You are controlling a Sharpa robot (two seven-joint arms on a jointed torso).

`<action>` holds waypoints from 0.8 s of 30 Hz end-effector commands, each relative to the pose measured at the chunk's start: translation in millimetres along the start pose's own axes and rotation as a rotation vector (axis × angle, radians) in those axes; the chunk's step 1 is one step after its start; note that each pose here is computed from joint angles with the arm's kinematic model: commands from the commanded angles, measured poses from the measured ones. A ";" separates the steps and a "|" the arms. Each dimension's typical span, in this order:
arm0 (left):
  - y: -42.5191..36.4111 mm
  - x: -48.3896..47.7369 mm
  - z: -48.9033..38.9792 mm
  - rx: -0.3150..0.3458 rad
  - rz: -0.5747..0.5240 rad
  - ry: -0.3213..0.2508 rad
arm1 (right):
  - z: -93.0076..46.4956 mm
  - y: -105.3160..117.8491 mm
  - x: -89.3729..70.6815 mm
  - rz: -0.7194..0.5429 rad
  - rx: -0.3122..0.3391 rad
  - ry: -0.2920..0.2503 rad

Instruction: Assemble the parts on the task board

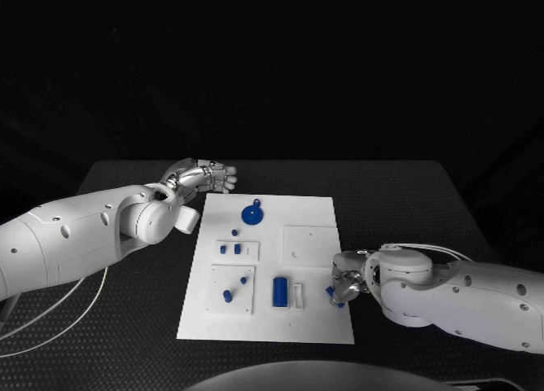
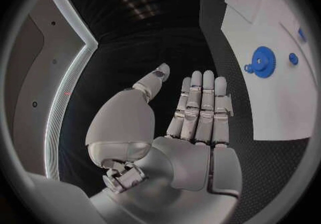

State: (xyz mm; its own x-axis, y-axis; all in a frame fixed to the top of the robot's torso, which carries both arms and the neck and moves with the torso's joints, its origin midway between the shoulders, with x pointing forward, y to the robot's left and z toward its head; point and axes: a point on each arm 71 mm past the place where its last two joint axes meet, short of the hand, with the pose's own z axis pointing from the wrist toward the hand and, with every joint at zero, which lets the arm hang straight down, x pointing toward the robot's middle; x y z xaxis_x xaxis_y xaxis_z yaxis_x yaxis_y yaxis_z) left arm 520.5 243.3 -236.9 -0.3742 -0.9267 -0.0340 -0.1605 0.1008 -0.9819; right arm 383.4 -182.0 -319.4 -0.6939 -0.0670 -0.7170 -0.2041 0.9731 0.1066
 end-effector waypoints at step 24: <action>-1.1 5.8 0.5 0.002 -0.013 0.030 | 3.2 19.3 -3.5 0.569 0.005 0.156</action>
State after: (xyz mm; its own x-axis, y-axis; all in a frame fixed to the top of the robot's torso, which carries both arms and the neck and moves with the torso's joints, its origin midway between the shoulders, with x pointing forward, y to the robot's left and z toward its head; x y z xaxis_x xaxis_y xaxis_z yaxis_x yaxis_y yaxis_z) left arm 519.5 241.1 -237.1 -0.3830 -0.9233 -0.0292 -0.1653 0.0996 -0.9812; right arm 385.6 -165.4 -315.8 -0.7814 0.3941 -0.4839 0.1918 0.8895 0.4146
